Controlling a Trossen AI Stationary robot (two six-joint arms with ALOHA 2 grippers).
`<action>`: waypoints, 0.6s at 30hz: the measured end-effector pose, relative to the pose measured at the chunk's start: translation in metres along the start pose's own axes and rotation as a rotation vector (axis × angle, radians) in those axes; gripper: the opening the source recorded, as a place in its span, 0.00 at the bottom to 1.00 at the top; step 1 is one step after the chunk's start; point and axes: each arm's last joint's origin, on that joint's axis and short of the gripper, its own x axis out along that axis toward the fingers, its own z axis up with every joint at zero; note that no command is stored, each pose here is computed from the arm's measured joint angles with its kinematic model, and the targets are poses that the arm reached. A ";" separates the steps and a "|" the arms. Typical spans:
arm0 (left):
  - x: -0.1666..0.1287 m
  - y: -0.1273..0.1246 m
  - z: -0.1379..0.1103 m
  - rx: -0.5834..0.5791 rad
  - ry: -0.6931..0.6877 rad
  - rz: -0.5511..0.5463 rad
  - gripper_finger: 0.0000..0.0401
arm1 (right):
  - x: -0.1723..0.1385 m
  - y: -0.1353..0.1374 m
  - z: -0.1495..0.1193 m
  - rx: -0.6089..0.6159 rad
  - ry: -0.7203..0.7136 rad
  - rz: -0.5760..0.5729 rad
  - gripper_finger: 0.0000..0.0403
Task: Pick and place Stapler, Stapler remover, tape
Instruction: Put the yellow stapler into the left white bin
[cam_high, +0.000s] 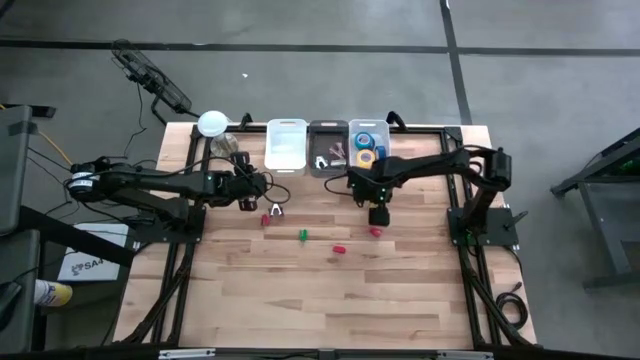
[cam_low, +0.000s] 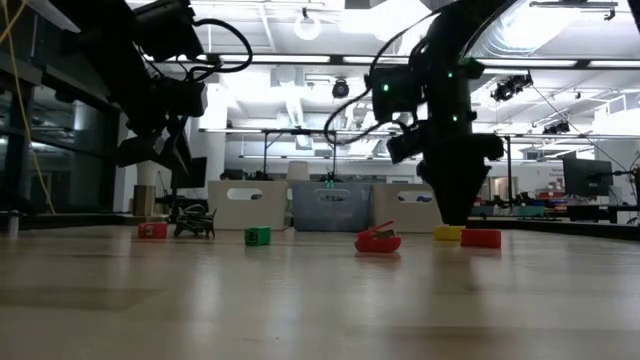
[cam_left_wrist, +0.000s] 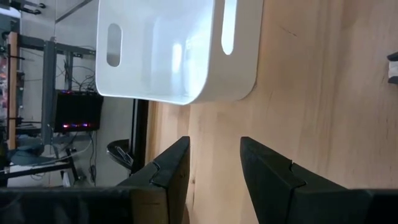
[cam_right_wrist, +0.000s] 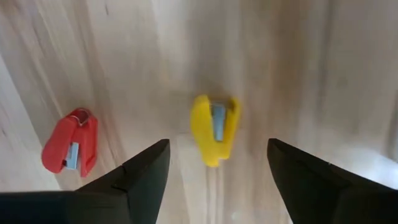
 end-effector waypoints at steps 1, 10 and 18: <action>0.000 0.000 0.000 0.000 0.000 0.000 0.34 | 0.003 0.001 0.001 -0.011 0.010 0.004 0.66; 0.000 0.000 0.000 0.000 0.000 -0.001 0.34 | 0.011 0.001 0.001 -0.032 0.043 0.015 0.64; 0.000 0.000 0.000 0.000 -0.001 -0.001 0.34 | 0.012 0.001 0.003 -0.069 0.026 0.006 0.60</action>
